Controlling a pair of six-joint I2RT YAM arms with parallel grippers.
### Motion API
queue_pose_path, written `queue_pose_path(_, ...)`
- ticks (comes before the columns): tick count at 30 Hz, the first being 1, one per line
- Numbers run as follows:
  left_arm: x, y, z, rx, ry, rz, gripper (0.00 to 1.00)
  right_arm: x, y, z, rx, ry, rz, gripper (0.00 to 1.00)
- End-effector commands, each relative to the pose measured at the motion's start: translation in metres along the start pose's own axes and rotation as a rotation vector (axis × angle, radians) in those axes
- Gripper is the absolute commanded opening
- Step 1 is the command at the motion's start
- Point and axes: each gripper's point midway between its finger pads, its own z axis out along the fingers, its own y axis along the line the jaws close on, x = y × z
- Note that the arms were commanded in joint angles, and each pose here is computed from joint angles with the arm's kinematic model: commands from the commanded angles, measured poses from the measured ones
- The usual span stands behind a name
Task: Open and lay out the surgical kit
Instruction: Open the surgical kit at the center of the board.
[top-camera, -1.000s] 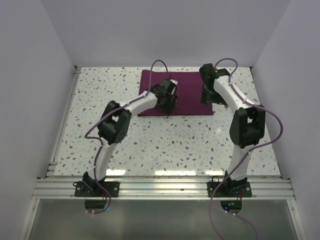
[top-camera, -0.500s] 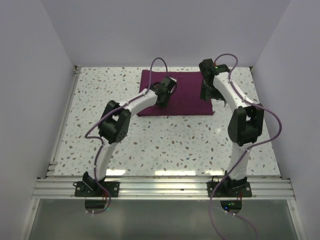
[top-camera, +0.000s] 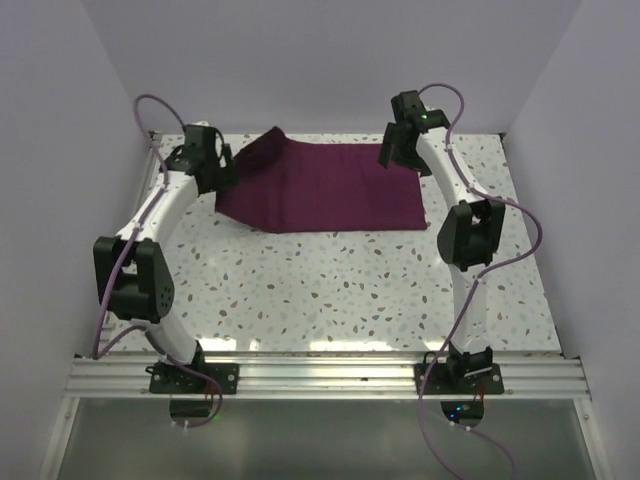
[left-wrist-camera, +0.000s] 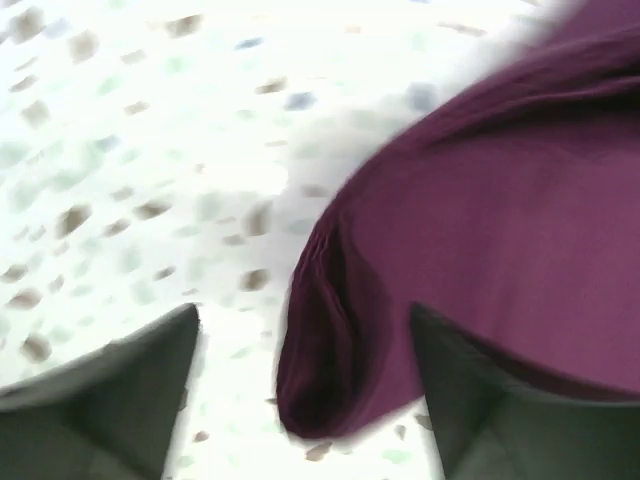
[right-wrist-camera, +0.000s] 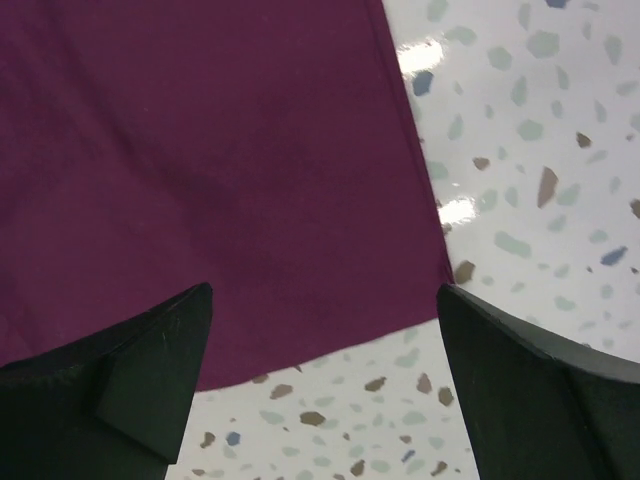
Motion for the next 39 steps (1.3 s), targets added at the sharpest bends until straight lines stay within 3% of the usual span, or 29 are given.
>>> queue_pose_path(1,0.039,0.046,0.007,-0.052,0.081,-0.117,1.0,-0.04,0.023,0.001,-0.112,-0.108,0.093,0.97)
queue_pose_path(6,0.079,0.054,0.005,-0.059,0.174,-0.107,1.0,-0.078,0.023,0.033,-0.124,-0.232,0.22,0.96)
queue_pose_path(19,0.129,0.063,-0.043,-0.042,0.228,-0.174,1.0,-0.141,0.017,0.114,-0.112,-0.429,0.421,0.81)
queue_pose_path(25,0.144,0.072,-0.051,-0.085,0.249,-0.188,1.0,-0.139,0.03,0.14,-0.153,-0.431,0.428,0.71)
queue_pose_path(39,0.16,0.077,-0.051,-0.107,0.286,-0.18,1.0,-0.105,0.024,0.183,-0.084,-0.361,0.383,0.61)
